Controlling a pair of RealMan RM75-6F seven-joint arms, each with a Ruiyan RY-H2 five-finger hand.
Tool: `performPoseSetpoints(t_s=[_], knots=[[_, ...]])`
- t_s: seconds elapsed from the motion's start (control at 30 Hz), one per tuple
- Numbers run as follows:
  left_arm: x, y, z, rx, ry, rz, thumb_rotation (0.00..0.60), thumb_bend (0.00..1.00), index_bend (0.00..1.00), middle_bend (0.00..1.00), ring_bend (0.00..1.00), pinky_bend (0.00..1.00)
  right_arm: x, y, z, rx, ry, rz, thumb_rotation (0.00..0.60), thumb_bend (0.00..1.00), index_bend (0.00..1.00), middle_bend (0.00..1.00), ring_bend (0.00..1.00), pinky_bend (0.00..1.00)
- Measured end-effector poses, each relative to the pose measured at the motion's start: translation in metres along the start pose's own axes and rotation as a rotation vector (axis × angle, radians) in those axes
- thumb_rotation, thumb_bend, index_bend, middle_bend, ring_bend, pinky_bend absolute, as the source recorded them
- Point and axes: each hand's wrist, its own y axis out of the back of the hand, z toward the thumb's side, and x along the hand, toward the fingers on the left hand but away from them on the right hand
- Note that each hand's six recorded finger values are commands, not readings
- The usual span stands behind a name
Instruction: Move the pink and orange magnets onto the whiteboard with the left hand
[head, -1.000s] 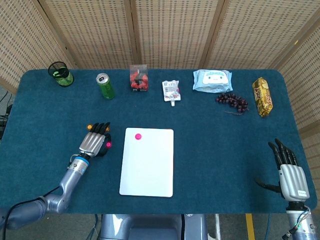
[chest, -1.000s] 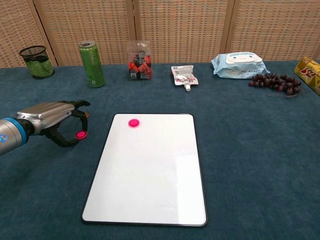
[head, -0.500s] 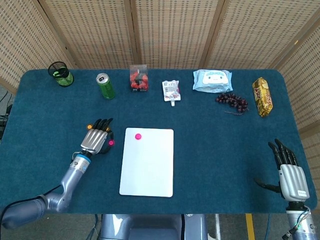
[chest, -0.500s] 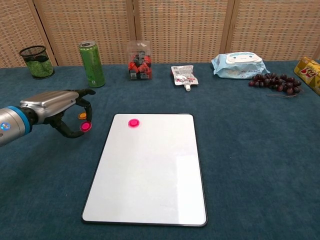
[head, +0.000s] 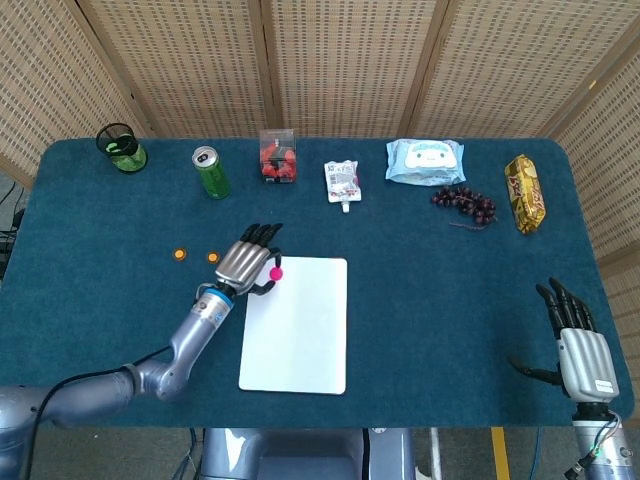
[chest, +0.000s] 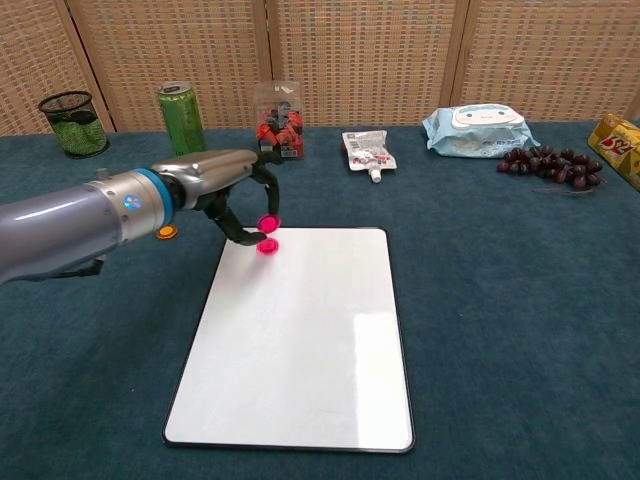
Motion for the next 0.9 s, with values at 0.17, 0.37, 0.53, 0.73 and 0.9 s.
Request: performPoseSetpoints(t_s=[0.17,0.37,0.53,0.73,0.9], knots=[[0.015,-0.007,0.019,-0.008,-0.001,-0.015,0.6,0.33,0.68,0.0,0.0,0.0,0.0,0.0,0.0,-0.005,-0.001,0.003,0.6,0.13,0.0,0.0,0.0,0.06],[0.026,-0.015,0.032,0.001,0.016,-0.02,0.6,0.32,0.68,0.0,0.0,0.0,0.0,0.0,-0.001,-0.008,-0.001,0.008,0.6,0.13,0.0,0.0,0.0,0.06],[0.035,-0.015,0.037,-0.011,0.036,-0.024,0.6,0.32,0.68,0.0,0.0,0.0,0.0,0.0,-0.001,-0.011,-0.002,0.008,0.6,0.13,0.0,0.0,0.0,0.06],[0.042,-0.02,0.042,-0.007,0.05,-0.032,0.6,0.31,0.68,0.0,0.0,0.0,0.0,0.0,-0.001,-0.015,-0.003,0.01,0.6,0.13,0.0,0.0,0.0,0.06],[0.045,-0.024,0.042,-0.017,0.059,-0.035,0.6,0.3,0.5,0.0,0.0,0.0,0.0,0.0,-0.001,-0.017,-0.003,0.009,0.6,0.13,0.0,0.0,0.0,0.06]])
